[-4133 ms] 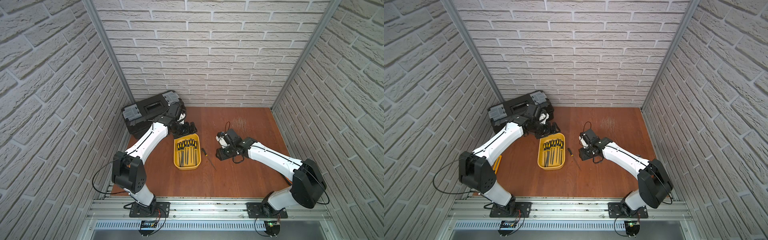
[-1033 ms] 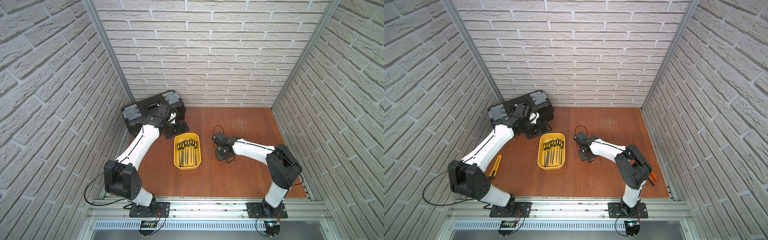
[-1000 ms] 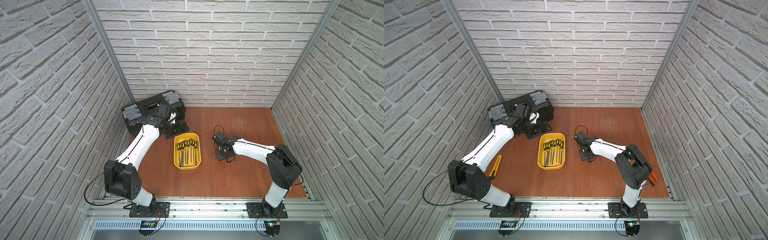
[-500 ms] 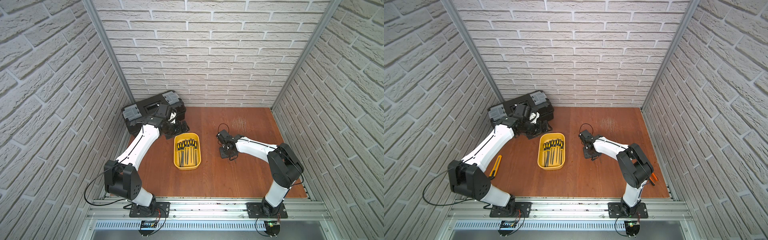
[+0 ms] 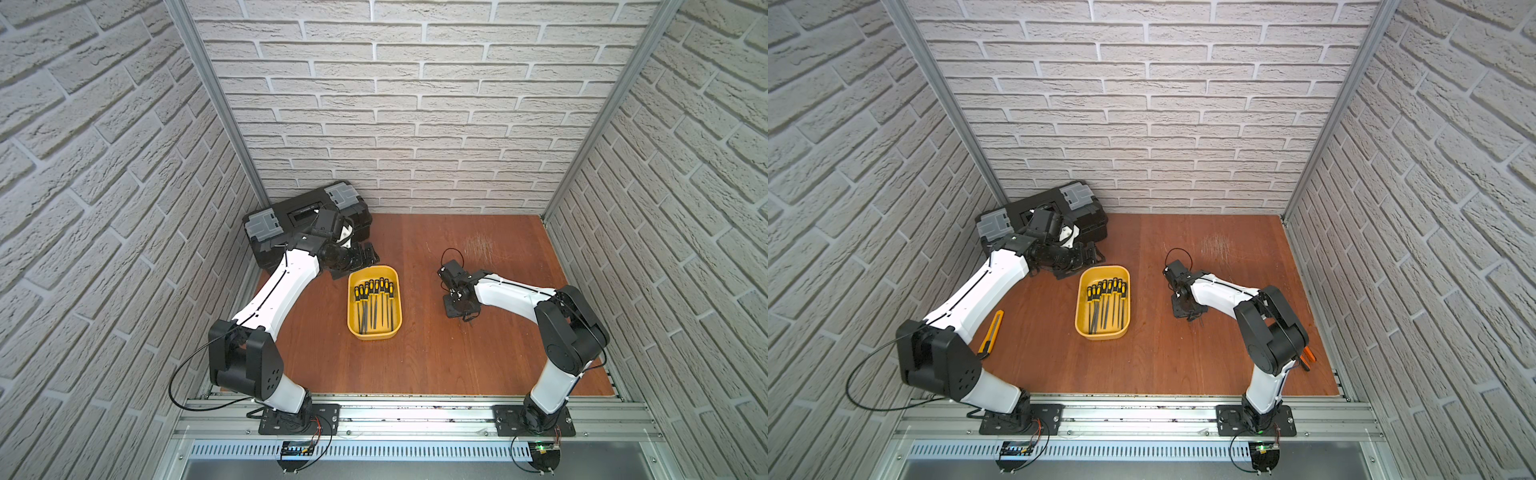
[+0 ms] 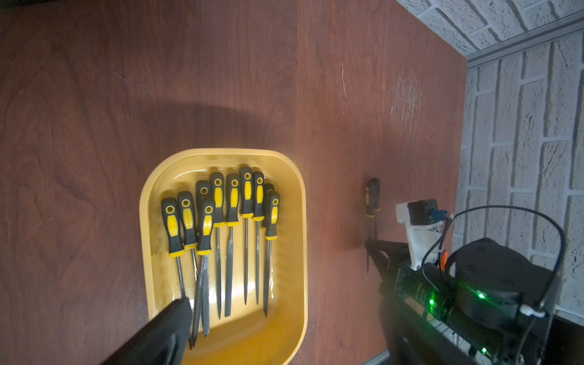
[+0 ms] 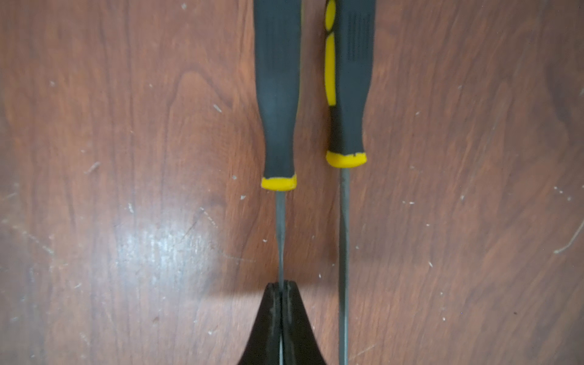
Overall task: Take the file tool out of the storage box
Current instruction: Place the file tool at the center of the board.
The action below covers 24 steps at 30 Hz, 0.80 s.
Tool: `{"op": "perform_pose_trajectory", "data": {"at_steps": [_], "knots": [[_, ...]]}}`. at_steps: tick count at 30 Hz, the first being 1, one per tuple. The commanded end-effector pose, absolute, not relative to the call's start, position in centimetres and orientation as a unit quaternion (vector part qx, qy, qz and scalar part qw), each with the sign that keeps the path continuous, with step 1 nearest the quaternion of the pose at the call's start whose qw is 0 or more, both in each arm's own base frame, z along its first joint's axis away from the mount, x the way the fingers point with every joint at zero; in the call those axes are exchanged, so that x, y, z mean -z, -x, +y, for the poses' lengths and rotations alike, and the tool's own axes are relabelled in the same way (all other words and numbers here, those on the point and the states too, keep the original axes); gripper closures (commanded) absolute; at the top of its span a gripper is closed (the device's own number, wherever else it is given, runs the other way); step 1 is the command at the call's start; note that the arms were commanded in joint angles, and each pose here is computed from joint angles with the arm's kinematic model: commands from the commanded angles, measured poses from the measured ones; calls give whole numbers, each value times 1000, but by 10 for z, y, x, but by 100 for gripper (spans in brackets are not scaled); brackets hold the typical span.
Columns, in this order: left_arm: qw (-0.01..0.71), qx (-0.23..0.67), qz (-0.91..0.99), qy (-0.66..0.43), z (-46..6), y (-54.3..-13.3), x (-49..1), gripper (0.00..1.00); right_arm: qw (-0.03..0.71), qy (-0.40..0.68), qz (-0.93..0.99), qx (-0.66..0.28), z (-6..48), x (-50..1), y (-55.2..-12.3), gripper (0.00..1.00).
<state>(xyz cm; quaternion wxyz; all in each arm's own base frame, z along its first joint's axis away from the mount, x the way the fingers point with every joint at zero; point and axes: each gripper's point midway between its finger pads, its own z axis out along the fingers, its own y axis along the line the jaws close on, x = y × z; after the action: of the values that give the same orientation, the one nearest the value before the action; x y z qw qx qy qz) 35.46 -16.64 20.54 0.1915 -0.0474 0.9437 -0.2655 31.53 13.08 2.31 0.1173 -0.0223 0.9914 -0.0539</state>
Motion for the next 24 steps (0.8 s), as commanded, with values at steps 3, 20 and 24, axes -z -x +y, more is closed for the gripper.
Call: {"op": "perform_pose_trajectory", "data": {"at_steps": [3, 20, 24], "knots": [[204, 274, 939, 45, -167, -354, -211, 1, 114, 17, 992, 55, 128, -15, -313, 97], [206, 272, 939, 46, -166, -353, -212, 2, 110, 18, 992, 60, 126, -10, -312, 83], [206, 272, 939, 46, -166, -353, -213, 1, 112, 17, 992, 60, 125, -11, -312, 80]]}}
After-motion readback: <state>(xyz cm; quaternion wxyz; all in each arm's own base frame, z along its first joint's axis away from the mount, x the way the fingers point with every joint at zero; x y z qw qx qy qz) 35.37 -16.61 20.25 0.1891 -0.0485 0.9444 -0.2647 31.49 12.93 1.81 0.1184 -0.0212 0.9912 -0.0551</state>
